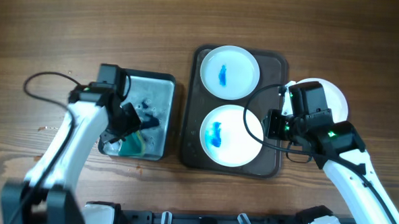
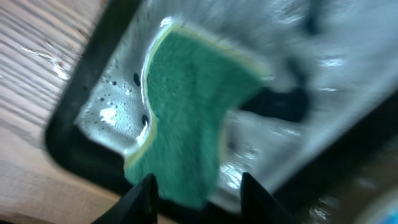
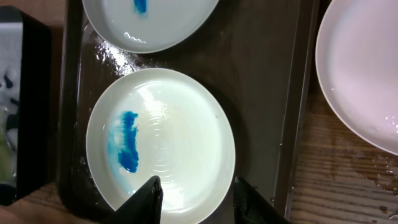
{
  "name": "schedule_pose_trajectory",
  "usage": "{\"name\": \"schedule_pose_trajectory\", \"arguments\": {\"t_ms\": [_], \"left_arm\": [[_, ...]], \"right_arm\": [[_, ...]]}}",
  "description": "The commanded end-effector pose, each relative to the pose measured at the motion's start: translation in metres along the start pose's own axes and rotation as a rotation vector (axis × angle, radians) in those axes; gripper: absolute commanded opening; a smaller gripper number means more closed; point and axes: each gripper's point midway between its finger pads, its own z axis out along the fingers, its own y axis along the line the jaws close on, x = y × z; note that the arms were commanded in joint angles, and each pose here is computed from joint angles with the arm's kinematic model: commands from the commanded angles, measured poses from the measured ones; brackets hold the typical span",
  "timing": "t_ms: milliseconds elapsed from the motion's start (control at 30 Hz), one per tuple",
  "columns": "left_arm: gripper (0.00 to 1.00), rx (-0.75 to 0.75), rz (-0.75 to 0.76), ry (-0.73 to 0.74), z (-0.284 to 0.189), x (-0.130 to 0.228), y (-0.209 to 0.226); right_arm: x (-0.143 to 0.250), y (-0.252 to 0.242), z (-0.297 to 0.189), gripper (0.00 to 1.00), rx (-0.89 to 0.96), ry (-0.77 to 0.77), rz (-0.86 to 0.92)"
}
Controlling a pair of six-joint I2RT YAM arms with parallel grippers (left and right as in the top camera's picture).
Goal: Clean dirty plates on tray and stack at the side
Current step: 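Grasp the green-yellow sponge in the basin with the left gripper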
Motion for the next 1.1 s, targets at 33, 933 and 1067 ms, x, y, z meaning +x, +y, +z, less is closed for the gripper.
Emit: {"name": "schedule_pose_trajectory", "arguments": {"t_ms": [33,933,1067], "left_arm": [[0.29,-0.103,-0.015,0.114,0.042,0.012,0.011],[0.63,0.04,0.091,-0.057,0.016,-0.031,-0.025],[0.58,-0.018,0.043,-0.081,0.045,-0.036,-0.014]], "right_arm": [[-0.001,-0.002,0.004,0.38,0.021,0.012,0.023],[0.0,-0.003,0.004,0.38,0.024,0.017,0.05],[0.001,-0.001,0.004,0.38,0.017,0.021,0.057]]}}
